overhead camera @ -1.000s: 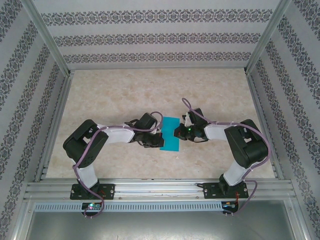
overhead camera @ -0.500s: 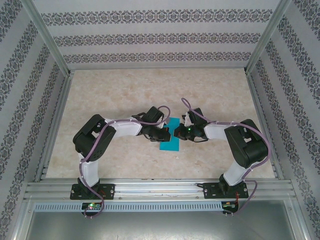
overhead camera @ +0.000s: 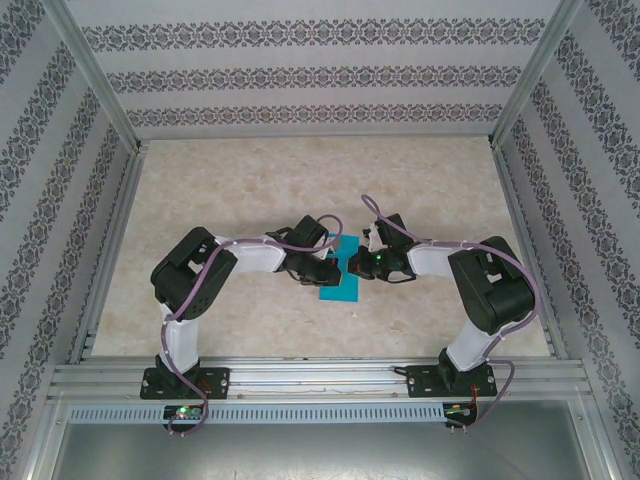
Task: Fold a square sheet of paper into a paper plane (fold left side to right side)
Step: Fold the triangle a second time at the center of the table, then turn over the paper at the center of the table.
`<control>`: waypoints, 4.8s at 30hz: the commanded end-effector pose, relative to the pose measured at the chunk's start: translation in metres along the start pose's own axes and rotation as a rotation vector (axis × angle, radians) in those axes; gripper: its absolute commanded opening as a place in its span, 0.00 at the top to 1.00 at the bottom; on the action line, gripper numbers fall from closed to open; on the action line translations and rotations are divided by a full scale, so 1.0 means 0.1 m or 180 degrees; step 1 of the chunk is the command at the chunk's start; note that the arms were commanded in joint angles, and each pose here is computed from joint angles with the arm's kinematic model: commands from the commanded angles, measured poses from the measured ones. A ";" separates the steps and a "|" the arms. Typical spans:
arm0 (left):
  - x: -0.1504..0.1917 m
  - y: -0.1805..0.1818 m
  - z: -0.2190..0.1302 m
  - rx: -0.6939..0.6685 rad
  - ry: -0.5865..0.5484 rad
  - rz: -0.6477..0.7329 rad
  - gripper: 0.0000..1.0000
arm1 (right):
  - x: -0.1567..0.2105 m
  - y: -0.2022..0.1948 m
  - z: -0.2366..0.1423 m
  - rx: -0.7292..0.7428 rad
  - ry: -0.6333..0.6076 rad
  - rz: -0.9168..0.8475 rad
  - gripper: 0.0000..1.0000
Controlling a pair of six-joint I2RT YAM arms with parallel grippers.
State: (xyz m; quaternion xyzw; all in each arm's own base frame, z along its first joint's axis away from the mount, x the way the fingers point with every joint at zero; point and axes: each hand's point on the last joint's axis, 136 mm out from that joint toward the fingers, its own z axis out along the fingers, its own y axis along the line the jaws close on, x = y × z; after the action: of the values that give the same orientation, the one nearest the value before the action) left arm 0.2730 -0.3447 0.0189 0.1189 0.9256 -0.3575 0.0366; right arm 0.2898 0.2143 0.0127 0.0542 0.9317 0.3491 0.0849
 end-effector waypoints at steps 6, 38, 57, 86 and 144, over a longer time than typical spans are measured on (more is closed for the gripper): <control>0.52 0.29 -0.01 -0.0212 0.0299 -0.0140 1.00 | 0.19 -0.69 0.03 0.0735 0.0193 0.0266 1.00; 0.86 0.16 -0.33 0.0004 0.0185 -0.0037 0.95 | -0.12 -0.20 -0.07 0.0295 0.0088 0.0062 1.00; -0.16 0.07 -0.59 0.0100 -0.0464 0.0152 0.57 | -0.19 0.09 -0.93 0.0008 -0.0832 -0.0343 0.28; -0.45 0.09 -0.51 0.0036 -0.0714 0.0254 0.95 | 0.09 0.14 -0.83 -0.0547 -0.0696 -0.0248 0.36; -0.23 -1.34 -3.11 0.1767 -0.2669 0.1112 0.02 | -0.07 2.26 -2.55 -0.2499 -0.2163 -0.2261 1.00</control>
State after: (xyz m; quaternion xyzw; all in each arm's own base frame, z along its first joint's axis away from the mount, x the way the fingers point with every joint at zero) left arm 0.2883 -0.2213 0.2879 0.0612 0.7367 -0.5136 0.4356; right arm 0.2748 0.2165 0.3091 -0.1357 0.6723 0.5527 0.4735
